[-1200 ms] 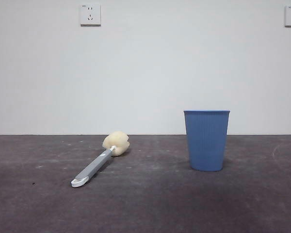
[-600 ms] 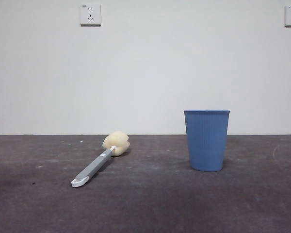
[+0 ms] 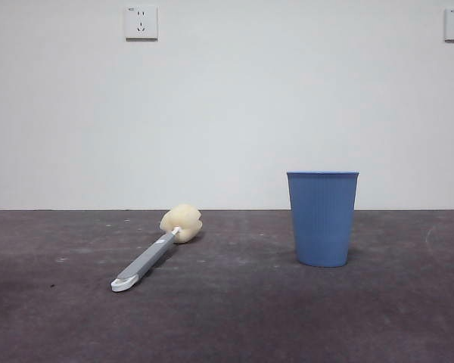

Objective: Pick up the cup brush,pick up the cup,insert the brush into the cup,clean the cup,put the cup brush back,put the cup back to the fixed position on the table

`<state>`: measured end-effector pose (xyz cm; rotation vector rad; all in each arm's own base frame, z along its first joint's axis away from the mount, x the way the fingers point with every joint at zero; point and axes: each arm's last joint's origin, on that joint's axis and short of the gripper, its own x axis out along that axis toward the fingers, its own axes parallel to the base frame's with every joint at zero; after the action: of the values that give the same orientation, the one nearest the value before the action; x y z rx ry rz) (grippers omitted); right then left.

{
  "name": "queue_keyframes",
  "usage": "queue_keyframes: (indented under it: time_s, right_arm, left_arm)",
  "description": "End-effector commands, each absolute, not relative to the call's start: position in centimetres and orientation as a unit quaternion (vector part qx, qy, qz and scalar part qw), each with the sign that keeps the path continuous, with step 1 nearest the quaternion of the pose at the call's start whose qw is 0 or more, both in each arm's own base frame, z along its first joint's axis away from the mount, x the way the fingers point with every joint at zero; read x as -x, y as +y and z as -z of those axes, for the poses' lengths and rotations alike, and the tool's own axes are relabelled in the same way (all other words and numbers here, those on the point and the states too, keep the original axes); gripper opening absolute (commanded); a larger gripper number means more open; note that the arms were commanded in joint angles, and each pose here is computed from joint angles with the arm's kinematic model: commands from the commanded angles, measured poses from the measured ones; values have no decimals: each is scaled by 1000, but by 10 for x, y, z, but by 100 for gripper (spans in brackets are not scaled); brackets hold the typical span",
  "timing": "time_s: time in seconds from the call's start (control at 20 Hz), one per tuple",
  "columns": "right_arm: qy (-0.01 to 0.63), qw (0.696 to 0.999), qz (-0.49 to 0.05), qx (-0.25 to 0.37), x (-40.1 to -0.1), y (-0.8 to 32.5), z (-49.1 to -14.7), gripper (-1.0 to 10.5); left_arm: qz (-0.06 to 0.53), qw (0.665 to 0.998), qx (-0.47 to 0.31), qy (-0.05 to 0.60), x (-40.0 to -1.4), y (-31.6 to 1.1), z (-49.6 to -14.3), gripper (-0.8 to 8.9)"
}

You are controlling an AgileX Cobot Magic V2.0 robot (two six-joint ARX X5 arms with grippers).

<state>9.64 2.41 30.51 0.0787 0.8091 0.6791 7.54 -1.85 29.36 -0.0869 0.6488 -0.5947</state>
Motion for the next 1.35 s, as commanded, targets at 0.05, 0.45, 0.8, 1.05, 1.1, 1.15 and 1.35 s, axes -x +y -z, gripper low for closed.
queue_keyframes:
  time_s: [0.05,0.45,0.8,1.05,1.1,1.15,1.35]
  right_arm:
    - [385,864,-322,-47,-97,24,-306,655]
    - [386,863,-322,-47,-97,24,-306,654]
    - [386,863,-321,-49,-97,24,-306,654]
    - [386,863,-321,-49,-97,24,-306,654]
    - [386,864,-321,-49,-97,24,-306,654]
    - [386,864,-321,-49,-97,24,-306,654]
    - [383,865,-321,-48,-97,25,-307,654]
  left_arm:
    - [281,908,32,309,-76,-18,-294,538]
    - [279,893,54,348,-108,-21,-289,537]
    - [247,889,38,384,-171,-65,-269,535]
    - [193,897,7,398,-213,-116,-232,533]
    - [189,894,4,406,-219,-124,-223,532]
    - [188,890,3,416,-225,-132,-214,531]
    - [169,877,-18,450,-247,-155,-187,531]
